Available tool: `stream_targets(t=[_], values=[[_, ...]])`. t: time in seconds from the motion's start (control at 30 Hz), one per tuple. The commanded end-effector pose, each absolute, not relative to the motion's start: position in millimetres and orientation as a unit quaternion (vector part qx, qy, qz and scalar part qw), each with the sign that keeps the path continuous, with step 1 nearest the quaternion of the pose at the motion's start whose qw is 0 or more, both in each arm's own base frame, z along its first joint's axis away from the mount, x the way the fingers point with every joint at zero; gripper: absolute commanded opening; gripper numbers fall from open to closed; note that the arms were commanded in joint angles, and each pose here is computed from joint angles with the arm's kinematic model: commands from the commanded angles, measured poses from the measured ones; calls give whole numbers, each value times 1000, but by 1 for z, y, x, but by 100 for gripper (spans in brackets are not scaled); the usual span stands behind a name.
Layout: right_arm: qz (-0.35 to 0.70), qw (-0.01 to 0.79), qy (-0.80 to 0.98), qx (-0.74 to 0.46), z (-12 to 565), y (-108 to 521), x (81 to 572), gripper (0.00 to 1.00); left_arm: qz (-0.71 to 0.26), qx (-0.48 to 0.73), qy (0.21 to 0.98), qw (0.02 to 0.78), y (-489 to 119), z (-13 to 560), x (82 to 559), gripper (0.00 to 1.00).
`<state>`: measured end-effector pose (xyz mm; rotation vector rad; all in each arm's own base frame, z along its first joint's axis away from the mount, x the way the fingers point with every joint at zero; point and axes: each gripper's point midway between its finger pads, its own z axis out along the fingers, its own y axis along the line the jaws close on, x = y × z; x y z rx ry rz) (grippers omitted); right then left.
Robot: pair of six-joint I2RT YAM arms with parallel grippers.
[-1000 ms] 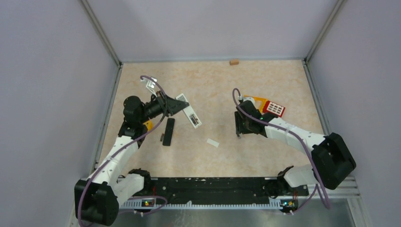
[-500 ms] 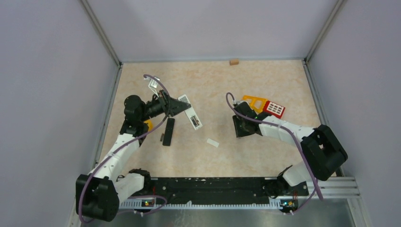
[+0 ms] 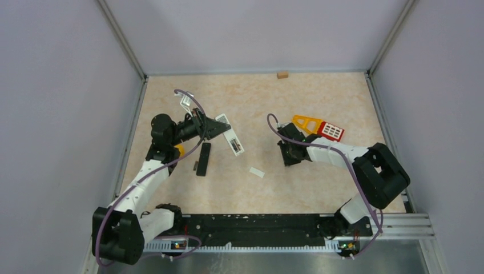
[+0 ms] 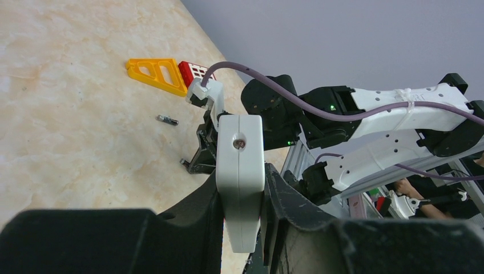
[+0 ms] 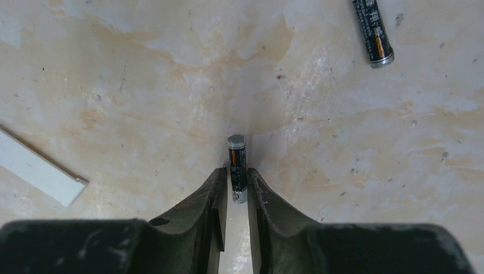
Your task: Load the batteries into the remote control
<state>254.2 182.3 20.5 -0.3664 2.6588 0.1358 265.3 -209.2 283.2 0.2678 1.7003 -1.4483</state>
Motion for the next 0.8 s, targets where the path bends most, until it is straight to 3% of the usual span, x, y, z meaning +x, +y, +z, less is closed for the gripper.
stream_targets(t=[0.0,0.03,0.07,0.2,0.5,0.77], values=[[36,234,961,-140,23,184,268,11,-571,134,663,464,-209,304,269,0],[25,235,962,-138,23,181,270,1,-570,130,664,466,-208,304,272,0],[17,238,961,-137,24,178,272,0,-567,129,665,469,-208,303,274,0],[61,300,939,-158,58,196,288,0,-554,113,674,475,-207,301,289,0],[284,534,750,-267,225,282,280,0,-567,48,696,438,-210,282,309,0],[315,596,637,-373,295,334,233,0,-616,81,660,421,-224,296,292,0]])
